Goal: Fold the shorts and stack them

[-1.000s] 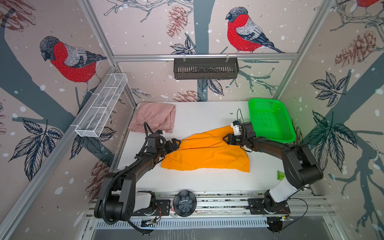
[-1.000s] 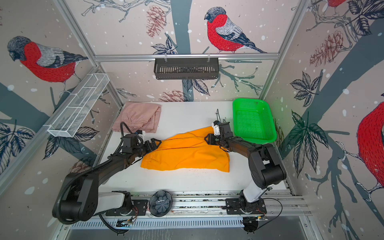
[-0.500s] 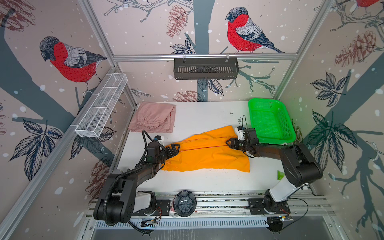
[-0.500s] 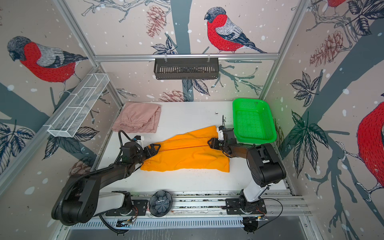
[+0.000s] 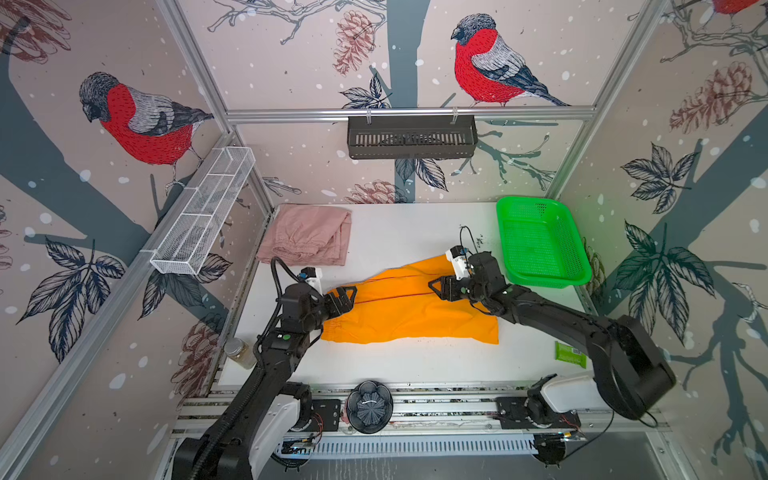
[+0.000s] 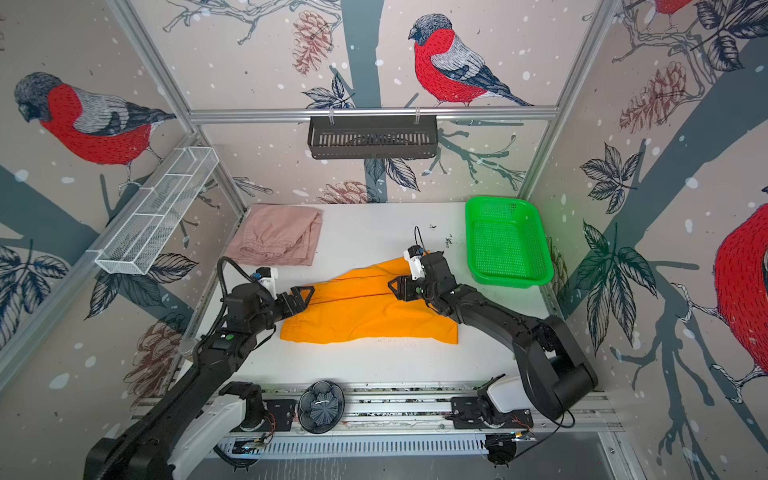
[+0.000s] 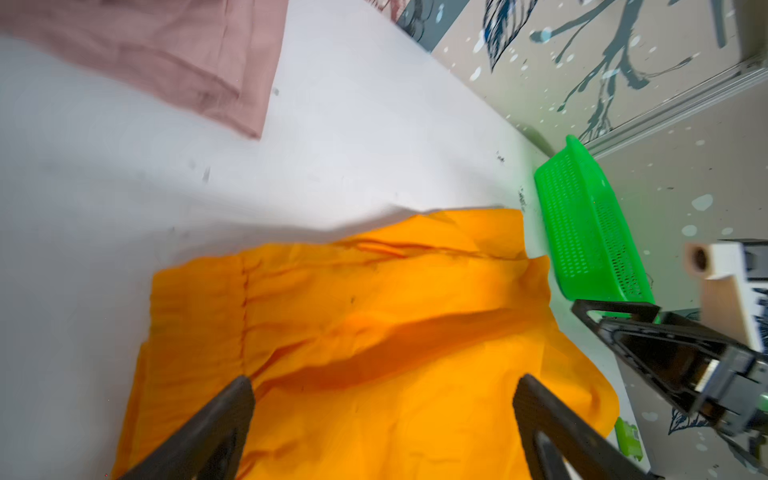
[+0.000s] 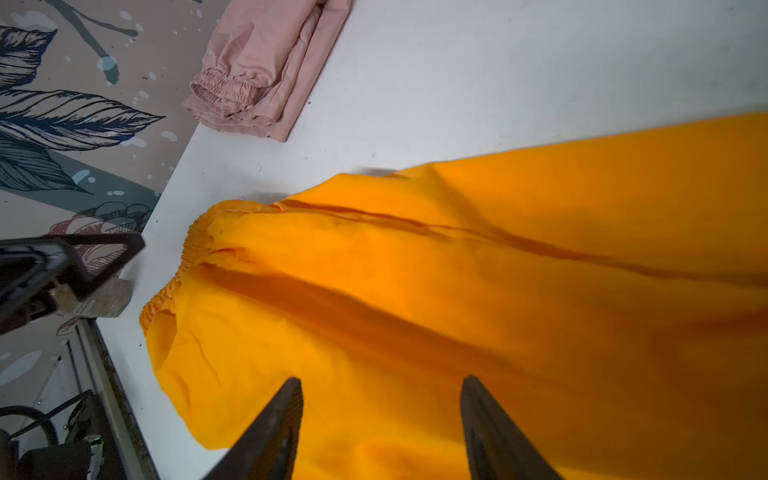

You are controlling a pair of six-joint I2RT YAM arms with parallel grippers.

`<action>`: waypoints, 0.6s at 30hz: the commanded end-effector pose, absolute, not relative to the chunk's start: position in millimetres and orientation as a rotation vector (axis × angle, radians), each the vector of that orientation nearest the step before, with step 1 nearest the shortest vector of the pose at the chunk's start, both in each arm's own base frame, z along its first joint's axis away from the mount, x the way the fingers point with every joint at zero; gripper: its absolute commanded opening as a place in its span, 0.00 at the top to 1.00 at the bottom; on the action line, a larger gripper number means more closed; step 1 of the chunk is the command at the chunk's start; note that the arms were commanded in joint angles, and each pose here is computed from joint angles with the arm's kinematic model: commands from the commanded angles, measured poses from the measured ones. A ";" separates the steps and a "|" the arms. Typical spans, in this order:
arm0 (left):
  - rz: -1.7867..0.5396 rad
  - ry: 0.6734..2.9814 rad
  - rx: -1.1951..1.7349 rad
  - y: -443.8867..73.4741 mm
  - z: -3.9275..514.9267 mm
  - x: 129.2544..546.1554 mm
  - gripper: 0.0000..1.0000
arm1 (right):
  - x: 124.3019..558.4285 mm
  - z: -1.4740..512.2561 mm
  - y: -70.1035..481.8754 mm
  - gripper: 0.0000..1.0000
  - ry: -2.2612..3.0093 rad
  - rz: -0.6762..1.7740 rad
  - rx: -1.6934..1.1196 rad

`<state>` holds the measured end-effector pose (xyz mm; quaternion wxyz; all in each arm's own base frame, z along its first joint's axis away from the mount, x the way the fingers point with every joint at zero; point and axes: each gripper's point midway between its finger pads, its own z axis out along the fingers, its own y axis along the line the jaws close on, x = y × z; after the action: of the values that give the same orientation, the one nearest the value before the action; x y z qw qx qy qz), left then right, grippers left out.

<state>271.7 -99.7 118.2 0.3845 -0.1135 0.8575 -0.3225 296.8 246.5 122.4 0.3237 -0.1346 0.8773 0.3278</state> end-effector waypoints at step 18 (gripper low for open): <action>-0.739 2.385 -0.524 -84.4 32.1 243.7 0.02 | 198.8 19.7 110.5 0.34 2.448 0.703 0.506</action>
<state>253.9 -93.6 50.7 0.3189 -0.1772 0.8781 -0.3096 208.8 122.0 34.3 0.2995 0.1536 0.8997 0.2778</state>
